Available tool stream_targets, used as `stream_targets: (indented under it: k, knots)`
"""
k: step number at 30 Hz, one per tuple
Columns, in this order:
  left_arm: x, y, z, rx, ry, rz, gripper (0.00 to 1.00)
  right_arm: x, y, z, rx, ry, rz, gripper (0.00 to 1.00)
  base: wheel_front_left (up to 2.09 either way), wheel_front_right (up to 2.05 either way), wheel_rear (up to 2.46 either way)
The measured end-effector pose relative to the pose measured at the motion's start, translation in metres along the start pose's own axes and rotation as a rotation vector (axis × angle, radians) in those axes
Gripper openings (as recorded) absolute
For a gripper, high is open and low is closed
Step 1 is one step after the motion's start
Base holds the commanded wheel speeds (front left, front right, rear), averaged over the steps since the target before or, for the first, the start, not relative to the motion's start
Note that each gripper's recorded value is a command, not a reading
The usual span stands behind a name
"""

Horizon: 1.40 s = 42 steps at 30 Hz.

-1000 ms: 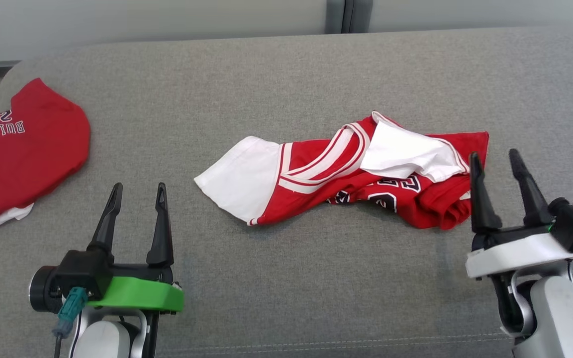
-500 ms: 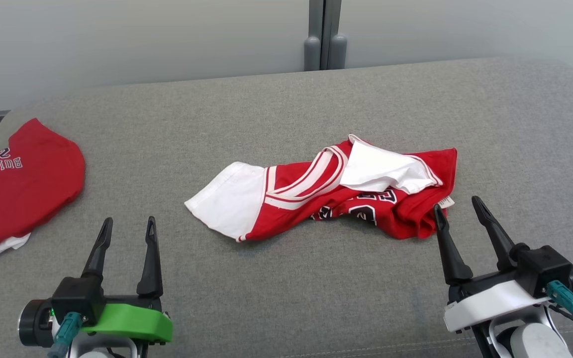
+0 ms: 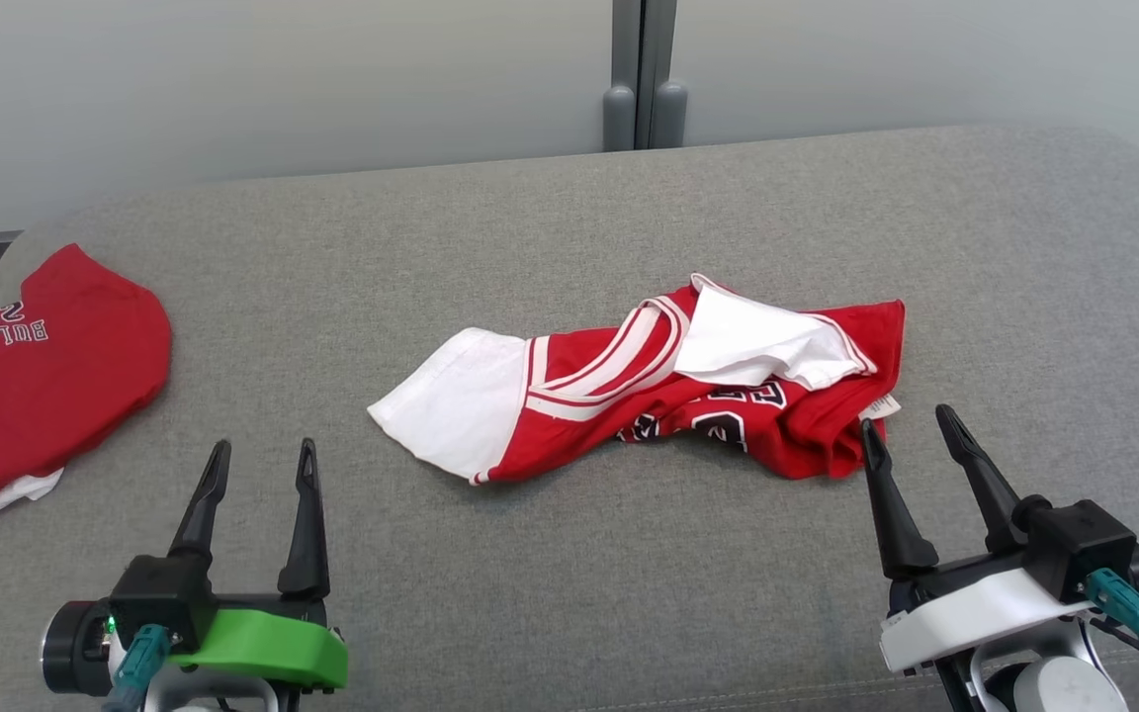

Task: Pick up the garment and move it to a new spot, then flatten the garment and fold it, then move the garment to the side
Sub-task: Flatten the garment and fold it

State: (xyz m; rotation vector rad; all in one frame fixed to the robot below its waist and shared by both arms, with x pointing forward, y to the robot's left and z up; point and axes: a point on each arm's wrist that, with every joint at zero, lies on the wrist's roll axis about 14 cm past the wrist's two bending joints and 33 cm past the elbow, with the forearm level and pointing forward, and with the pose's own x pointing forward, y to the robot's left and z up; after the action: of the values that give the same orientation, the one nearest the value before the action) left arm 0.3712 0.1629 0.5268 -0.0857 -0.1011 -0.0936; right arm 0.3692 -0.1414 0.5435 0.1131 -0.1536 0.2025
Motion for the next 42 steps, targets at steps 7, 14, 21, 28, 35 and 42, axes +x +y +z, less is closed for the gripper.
stream_targets:
  k: [7,14,21,28,35,42]
  knots:
    - [0.024,-0.052,0.011,-0.027,0.005,-0.184,1.0,0.002,-0.003,-0.005,0.005,0.013,-0.011,1.0,0.0,0.0,0.0]
    - [0.05,-0.138,-0.003,-0.109,0.138,-0.441,1.0,0.006,-0.014,-0.005,0.003,0.009,-0.041,1.0,0.0,0.0,0.0]
    - [0.066,-0.205,-0.041,-0.13,0.372,-0.65,1.0,0.008,-0.03,-0.016,0.012,0.025,-0.094,1.0,0.0,0.0,0.0]
    - [0.088,-0.241,-0.075,-0.162,0.551,-0.755,1.0,0.005,-0.053,-0.033,0.024,0.06,-0.168,1.0,0.0,0.0,0.0]
    - [0.121,-0.256,-0.103,-0.172,0.647,-0.766,1.0,0.0,-0.072,-0.046,0.027,0.097,-0.232,1.0,0.0,0.0,0.0]
    - [0.138,-0.259,-0.13,-0.188,0.712,-0.735,1.0,-0.003,-0.085,-0.046,0.026,0.1,-0.273,1.0,0.0,0.0,0.0]
